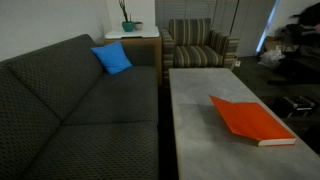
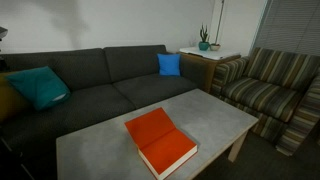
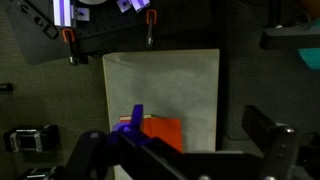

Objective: Close the book

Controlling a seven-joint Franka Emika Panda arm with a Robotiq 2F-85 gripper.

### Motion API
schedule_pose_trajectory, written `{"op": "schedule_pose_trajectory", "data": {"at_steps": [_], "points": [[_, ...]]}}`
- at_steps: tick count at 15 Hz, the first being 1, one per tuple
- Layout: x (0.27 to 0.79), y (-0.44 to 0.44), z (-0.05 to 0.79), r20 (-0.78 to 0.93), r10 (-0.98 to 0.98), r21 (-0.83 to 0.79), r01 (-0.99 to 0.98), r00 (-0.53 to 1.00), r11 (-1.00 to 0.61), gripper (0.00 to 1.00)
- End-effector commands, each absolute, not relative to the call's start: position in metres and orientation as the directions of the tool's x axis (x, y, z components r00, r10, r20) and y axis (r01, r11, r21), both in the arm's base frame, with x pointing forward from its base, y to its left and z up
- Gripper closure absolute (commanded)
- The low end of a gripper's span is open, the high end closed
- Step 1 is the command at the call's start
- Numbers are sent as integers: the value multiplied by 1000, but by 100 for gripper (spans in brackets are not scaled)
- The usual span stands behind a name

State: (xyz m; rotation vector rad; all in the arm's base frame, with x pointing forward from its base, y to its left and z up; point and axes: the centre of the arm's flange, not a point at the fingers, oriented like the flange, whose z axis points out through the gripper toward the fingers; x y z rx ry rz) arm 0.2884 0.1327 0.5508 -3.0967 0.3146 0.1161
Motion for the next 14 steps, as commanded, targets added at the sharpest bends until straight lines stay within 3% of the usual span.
{"op": "schedule_pose_trajectory", "data": {"at_steps": [1, 7, 14], "points": [[288, 133, 551, -77, -200, -19, -202, 977, -979, 0], [297, 137, 549, -71, -191, -27, -193, 979, -981, 0], [357, 164, 524, -118, -191, -55, -199, 974, -978, 0]]}}
